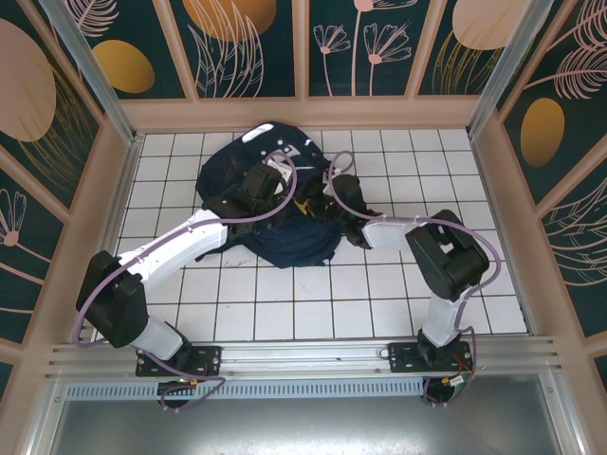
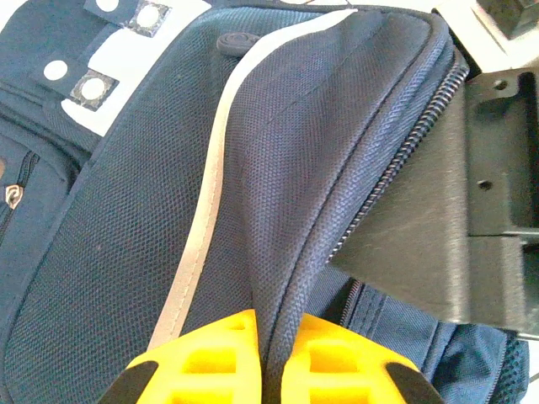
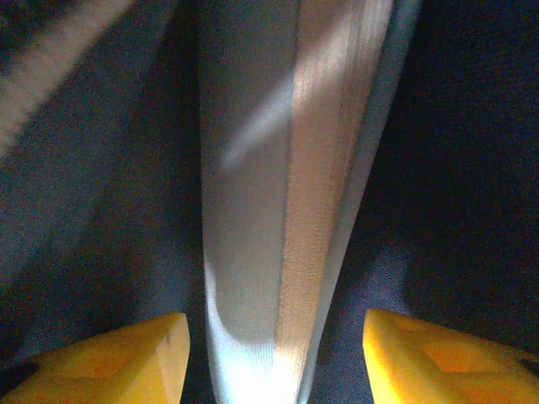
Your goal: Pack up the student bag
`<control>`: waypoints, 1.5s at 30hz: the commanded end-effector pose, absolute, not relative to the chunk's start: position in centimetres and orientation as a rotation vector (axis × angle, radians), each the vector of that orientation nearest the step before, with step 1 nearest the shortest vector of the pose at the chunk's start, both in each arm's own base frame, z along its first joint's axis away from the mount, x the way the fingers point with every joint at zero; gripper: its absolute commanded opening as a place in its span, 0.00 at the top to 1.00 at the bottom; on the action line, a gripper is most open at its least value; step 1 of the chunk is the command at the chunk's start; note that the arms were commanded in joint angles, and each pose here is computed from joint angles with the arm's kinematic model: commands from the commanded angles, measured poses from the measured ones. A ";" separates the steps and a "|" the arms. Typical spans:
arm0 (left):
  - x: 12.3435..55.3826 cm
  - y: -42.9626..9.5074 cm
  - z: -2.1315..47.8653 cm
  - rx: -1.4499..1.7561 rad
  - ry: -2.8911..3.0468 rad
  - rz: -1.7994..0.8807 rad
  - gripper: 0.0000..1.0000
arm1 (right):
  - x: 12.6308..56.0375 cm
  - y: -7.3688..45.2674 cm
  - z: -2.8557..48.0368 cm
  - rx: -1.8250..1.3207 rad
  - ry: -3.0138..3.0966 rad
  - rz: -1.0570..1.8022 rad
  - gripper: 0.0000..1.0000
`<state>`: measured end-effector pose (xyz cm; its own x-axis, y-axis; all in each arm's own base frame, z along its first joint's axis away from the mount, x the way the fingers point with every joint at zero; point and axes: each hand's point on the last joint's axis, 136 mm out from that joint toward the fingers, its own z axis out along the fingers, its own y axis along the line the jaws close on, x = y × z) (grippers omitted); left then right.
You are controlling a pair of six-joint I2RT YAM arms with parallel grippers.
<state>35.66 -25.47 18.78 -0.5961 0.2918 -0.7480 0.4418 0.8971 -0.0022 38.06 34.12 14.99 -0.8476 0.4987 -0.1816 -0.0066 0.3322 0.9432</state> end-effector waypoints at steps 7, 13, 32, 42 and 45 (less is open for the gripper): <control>35.4 -27.2 22.8 0.511 2.140 -0.374 0.97 | 39.6 33.5 13.4 0.469 2.219 1.422 0.68; 35.2 -27.7 22.8 0.515 2.141 -0.411 0.96 | 41.7 36.2 13.9 0.398 2.170 1.521 0.77; 35.6 -24.1 23.1 0.194 2.179 -0.427 0.20 | 31.0 25.9 14.0 0.135 2.362 1.026 0.40; 35.6 -15.1 20.6 -0.236 2.193 -0.443 0.12 | 26.9 30.9 16.1 -0.533 2.283 0.562 0.39; 35.3 -13.0 20.3 -0.324 2.167 -0.463 0.11 | 26.4 33.2 15.6 -0.648 2.280 0.507 0.39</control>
